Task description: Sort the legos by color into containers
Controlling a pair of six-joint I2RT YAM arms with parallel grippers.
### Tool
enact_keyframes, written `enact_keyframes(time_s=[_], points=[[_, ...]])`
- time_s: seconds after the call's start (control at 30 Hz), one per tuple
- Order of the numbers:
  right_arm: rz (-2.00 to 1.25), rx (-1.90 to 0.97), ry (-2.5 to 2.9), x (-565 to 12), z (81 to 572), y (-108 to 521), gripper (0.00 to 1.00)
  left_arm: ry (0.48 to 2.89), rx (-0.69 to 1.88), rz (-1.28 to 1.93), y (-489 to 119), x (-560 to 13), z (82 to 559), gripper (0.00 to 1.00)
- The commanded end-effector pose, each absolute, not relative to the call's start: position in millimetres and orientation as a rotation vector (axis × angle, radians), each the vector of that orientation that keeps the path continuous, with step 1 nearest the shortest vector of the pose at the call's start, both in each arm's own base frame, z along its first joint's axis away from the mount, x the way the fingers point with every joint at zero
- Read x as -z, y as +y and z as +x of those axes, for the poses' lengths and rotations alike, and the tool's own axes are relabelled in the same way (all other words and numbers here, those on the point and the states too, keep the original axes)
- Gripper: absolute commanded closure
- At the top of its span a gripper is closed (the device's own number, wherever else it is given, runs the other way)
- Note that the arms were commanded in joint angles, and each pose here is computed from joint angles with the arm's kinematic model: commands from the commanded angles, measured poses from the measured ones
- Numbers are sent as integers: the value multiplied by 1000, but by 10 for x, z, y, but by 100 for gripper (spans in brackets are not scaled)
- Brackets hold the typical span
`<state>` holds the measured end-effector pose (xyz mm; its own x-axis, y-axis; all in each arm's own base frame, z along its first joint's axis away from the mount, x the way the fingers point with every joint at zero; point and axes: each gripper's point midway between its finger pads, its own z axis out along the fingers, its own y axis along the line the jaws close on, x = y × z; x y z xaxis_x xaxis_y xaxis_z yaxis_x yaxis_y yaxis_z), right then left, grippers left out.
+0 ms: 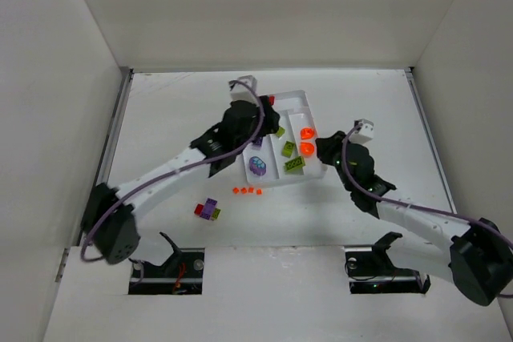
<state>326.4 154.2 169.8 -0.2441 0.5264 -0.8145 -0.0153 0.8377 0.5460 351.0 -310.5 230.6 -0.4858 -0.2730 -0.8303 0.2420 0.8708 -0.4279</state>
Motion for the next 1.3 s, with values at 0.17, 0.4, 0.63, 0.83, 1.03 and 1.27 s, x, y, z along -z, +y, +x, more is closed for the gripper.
enact_keyframes(time_s=[0.17,0.4,0.63,0.83,1.03,1.27], points=[[-35,-761,1773,-2095,2699,3064,49,1907,561,-372,-1596,-2141,2878,51],[-350,-740,1956,-1880,1887,4159,27,1900,376,-669,-635,-1640,2504,49],[-489,-609,2117,-1459,1544,4738,18,1898,321,-874,-267,-1307,2408,47],[-517,-546,2182,-1213,1519,4942,19,1902,351,-940,-208,-1107,2425,47],[-504,-526,2208,-1074,1613,5092,22,1915,386,-930,-246,-1019,2415,47],[-503,-447,2260,-802,1692,5027,32,1922,386,-900,-267,-1008,2385,47]])
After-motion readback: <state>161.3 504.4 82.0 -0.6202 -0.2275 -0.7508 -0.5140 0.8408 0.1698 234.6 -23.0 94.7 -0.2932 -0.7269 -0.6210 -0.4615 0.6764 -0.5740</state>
